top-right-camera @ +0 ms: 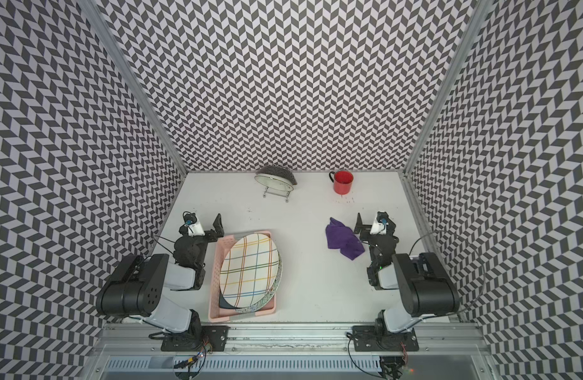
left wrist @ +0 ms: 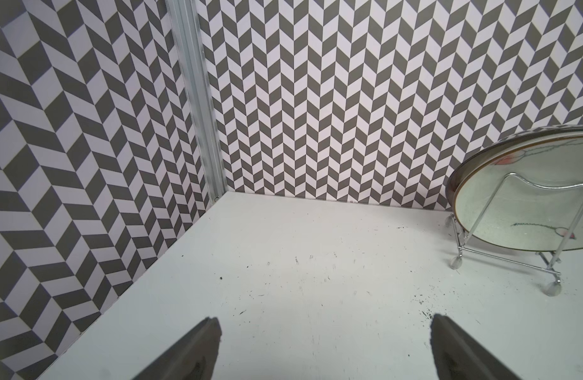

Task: Wipe the wet plate dry
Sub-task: Pick up the plate from the bin.

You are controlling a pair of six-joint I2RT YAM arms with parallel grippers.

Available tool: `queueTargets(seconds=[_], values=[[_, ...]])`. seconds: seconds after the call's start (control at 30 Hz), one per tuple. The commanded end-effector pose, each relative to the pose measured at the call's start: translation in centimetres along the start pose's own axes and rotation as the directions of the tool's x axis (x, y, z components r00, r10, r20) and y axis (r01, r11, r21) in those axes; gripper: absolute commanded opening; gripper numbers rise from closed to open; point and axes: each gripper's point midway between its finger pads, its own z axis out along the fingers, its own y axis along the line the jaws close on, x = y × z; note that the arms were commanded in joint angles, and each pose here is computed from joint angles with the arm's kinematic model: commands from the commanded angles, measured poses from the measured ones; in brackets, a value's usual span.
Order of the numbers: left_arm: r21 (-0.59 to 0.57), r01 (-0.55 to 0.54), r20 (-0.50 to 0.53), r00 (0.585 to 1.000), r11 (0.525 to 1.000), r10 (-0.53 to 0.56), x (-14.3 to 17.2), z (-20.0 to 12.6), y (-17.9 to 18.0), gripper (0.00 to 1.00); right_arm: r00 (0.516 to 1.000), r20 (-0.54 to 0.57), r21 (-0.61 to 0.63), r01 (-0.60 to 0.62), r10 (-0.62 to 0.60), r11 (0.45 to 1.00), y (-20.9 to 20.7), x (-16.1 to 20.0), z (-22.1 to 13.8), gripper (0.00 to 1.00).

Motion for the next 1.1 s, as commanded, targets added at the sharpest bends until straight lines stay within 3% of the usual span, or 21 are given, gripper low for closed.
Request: queueTargets(seconds=[0.0,0.47,0.63,0.77,0.87,0.97,1.07], values=[[0.011,-0.012,0.022,1.000,1.000,0.012,-0.6,0.1,-0.4,1.00,0.999,0.048,-0.007,0.004,-0.004,1.000,0.3,-1.2,0.1,1.00],[0.006,-0.005,0.021,1.000,1.000,0.004,-0.6,0.0,-0.3,1.00,0.998,0.055,-0.001,-0.002,0.002,1.000,0.1,-1.7,0.0,1.00],[-0.104,0.033,0.001,0.999,0.994,-0.033,-1.4,0.2,1.6,1.00,0.999,0.049,0.003,-0.012,0.012,1.000,0.2,-4.6,-0.2,1.00],[-0.231,0.134,0.027,0.991,0.964,-0.131,-5.1,-0.2,3.6,1.00,0.967,-0.117,-0.014,-0.230,0.227,0.973,1.2,-7.3,-0.4,0.98],[-0.260,0.237,0.009,0.970,0.936,-0.242,-8.5,0.4,3.8,1.00,0.891,-0.260,-0.097,-0.407,0.371,0.908,4.0,-10.0,-1.3,0.89],[-0.205,0.325,-0.034,0.940,0.923,-0.339,-11.0,0.7,2.1,1.00,0.788,-0.484,-0.207,-0.525,0.379,0.826,9.6,-9.9,-3.5,0.78],[-0.143,0.401,-0.090,0.905,0.905,-0.415,-12.4,0.3,0.2,1.00,0.729,-0.640,-0.283,-0.518,0.243,0.807,15.4,-8.7,-6.5,0.69]])
